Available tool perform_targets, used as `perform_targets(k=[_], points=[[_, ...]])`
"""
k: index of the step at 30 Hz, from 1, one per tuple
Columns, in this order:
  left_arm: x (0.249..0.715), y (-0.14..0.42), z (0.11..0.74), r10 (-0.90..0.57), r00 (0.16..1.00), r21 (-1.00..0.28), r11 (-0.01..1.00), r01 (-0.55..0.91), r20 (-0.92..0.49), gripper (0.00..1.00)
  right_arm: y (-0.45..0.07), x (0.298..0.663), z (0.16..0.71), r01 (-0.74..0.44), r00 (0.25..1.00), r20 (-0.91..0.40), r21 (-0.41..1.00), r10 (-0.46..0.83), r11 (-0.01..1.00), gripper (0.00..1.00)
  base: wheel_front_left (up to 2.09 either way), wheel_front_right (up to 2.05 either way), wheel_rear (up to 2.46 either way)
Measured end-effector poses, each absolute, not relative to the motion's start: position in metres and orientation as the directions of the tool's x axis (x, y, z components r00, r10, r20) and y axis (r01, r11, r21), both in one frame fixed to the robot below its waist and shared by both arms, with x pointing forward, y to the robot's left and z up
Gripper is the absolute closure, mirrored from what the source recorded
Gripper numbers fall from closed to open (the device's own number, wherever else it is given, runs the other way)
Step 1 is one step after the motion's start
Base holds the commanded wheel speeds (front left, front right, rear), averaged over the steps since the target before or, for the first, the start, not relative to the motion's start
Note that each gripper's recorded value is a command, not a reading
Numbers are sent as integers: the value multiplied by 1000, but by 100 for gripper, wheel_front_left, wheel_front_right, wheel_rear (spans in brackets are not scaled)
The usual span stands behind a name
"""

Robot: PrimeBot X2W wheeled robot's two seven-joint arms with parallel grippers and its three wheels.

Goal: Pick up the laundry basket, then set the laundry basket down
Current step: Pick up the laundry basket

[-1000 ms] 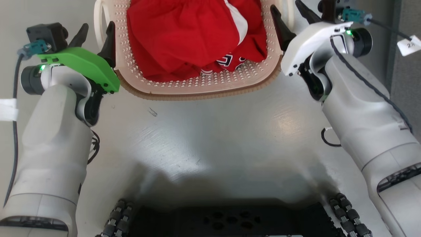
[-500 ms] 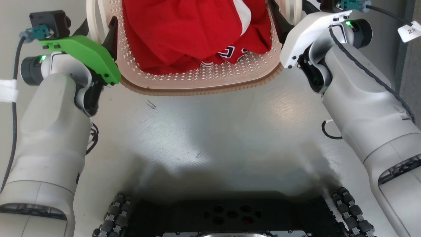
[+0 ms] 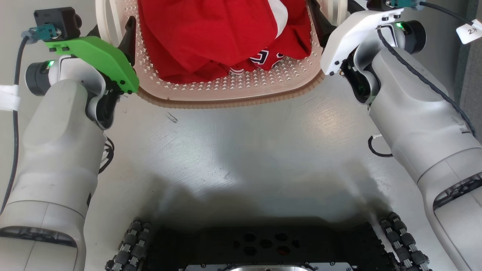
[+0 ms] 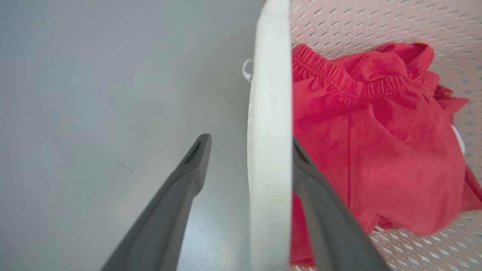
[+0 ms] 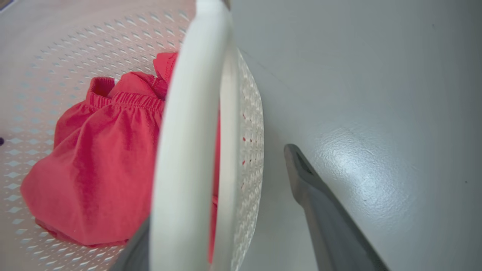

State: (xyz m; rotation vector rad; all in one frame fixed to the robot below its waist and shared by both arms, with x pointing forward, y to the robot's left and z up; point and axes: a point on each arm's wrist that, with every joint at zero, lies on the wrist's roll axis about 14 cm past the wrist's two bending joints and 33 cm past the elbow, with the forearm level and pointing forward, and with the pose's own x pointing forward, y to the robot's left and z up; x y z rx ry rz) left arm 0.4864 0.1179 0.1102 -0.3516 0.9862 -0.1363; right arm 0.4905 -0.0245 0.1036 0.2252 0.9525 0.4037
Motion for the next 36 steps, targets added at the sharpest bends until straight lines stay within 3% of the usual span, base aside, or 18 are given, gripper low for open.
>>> perform_targets(k=[2,4,36], points=[[487,117,110,-273,548,-354,934,-47,-791,95,-24,491,103,-233,514,-742,363,431,902,54,0,0,0],[488,116,110,-276,548,-357,933,-44,-790,100,-23,490,103,-232,512,-742,366,433,901,100,0,0,0],[494,104,146,-302,583,-382,924,-15,-754,100,-18,502,138,-246,550,-716,354,430,902,100,0,0,0]])
